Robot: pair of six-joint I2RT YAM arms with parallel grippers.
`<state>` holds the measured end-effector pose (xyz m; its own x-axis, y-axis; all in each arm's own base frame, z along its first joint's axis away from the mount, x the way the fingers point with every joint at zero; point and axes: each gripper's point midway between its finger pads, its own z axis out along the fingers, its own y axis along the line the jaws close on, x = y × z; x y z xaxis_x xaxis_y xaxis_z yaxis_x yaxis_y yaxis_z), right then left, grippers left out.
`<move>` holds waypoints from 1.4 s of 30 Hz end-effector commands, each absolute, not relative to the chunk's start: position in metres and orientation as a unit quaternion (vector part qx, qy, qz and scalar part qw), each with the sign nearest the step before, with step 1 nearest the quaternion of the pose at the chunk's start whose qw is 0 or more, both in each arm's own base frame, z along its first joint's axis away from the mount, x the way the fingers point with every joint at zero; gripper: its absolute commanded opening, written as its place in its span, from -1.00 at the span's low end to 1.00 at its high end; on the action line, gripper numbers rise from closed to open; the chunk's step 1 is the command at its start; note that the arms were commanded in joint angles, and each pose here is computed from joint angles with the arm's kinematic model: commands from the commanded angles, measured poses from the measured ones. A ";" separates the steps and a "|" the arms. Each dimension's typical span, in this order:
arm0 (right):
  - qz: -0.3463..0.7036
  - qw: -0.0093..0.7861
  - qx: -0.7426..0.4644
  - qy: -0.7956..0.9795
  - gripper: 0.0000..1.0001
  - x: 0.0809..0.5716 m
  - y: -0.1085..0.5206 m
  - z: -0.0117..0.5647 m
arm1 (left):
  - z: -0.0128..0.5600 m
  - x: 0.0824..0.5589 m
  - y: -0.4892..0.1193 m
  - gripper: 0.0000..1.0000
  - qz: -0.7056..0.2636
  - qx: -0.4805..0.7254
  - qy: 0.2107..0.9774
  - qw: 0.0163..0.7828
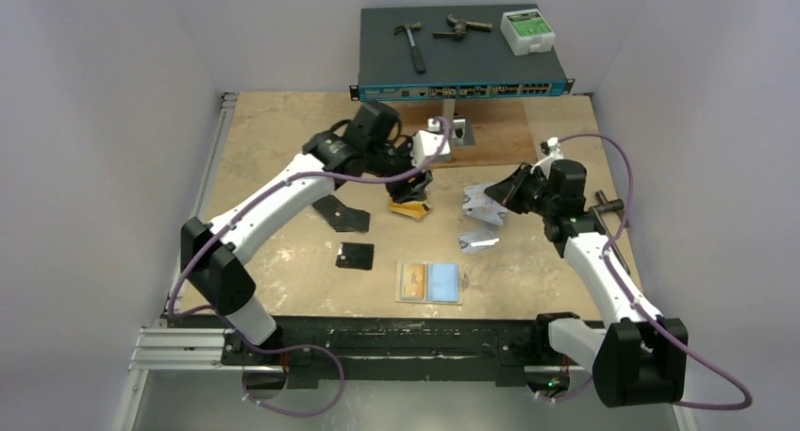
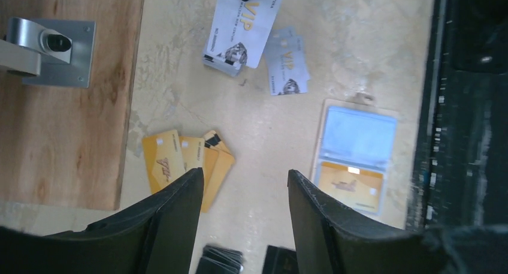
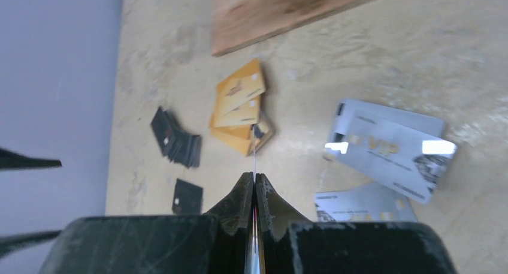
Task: Put the credit cards into the card holder
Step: Pick up the credit card from the storage box.
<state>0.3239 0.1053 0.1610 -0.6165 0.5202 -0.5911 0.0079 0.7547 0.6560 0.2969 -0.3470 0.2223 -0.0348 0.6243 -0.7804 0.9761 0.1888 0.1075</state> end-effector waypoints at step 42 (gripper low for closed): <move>0.472 0.355 -0.403 0.699 -1.00 0.143 0.337 0.328 | 0.287 0.120 -0.248 -0.46 -0.500 0.515 0.642 0.270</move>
<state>0.1366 0.3341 0.3051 -0.4832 -0.2576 -0.8368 -0.8717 0.2303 0.4325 0.1209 -0.2435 0.2856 -0.2902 0.4127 -0.8634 0.9466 -0.0084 -0.3222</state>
